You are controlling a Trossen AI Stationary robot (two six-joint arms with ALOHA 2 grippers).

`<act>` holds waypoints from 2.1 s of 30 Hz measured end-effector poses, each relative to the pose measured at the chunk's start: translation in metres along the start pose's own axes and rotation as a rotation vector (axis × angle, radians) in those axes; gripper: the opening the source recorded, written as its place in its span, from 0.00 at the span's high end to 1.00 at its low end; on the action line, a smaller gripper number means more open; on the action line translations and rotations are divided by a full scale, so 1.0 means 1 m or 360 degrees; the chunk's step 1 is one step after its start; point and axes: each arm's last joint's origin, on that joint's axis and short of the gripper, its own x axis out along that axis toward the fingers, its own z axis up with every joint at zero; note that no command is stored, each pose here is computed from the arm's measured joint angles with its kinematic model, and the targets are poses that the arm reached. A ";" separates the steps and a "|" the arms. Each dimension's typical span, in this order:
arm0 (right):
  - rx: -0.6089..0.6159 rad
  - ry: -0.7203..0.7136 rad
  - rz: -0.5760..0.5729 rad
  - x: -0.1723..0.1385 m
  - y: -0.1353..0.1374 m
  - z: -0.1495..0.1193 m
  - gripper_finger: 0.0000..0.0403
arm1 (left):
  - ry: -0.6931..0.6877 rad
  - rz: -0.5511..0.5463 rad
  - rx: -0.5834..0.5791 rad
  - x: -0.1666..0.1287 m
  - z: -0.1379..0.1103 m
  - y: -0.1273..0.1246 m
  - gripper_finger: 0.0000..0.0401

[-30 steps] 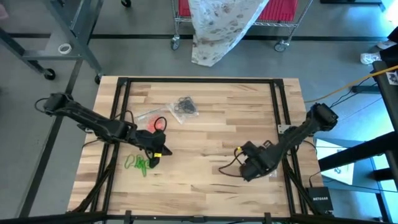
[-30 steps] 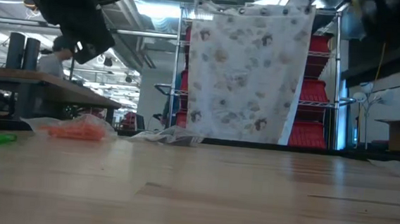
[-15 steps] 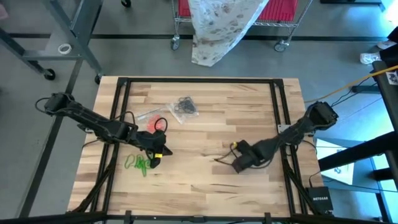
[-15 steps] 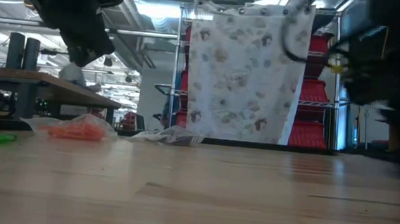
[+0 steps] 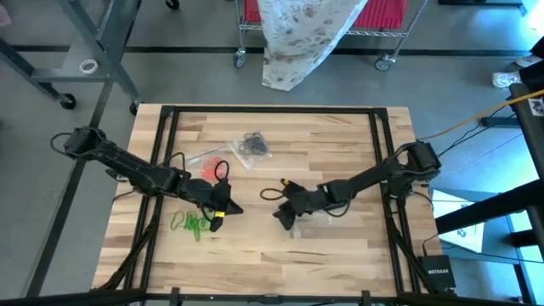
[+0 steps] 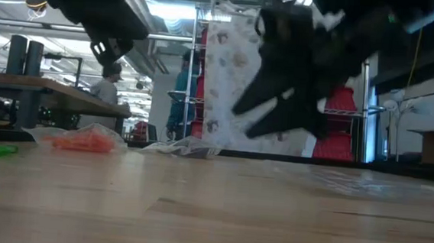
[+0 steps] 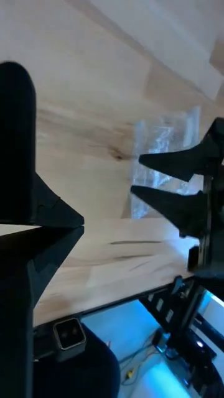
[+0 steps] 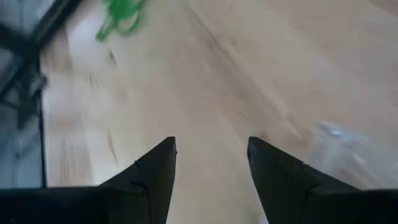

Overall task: Sort rubber bands
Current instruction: Open the transparent zip bag

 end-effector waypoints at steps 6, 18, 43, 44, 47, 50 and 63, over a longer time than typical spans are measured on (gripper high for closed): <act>-0.0214 0.0258 -0.0330 -0.046 0.017 0.001 0.52 | 0.0000 0.0007 0.0001 0.015 0.005 -0.004 1.00; -0.0208 0.0371 -0.0957 -0.094 -0.008 -0.033 0.52 | 0.0082 0.0229 -0.0074 0.089 0.031 0.017 1.00; 0.0577 0.0081 -0.0472 -0.046 -0.031 -0.077 0.52 | 0.0383 0.0163 0.0220 0.124 0.018 0.023 1.00; 0.0584 0.0064 -0.0409 -0.040 -0.028 -0.078 0.52 | 0.0383 0.0158 0.0221 0.124 0.018 0.022 1.00; 0.0584 0.0001 -0.0205 -0.019 -0.020 -0.077 0.52 | 0.0381 0.0123 0.0249 0.124 0.015 0.014 1.00; 0.0516 -0.0047 -0.0053 0.003 -0.012 -0.070 0.52 | 0.0367 0.0084 0.0278 0.124 0.016 0.004 1.00; 0.0007 0.0271 -0.0227 -0.008 0.015 -0.037 0.52 | 0.0697 0.0397 0.0237 0.095 0.020 0.001 1.00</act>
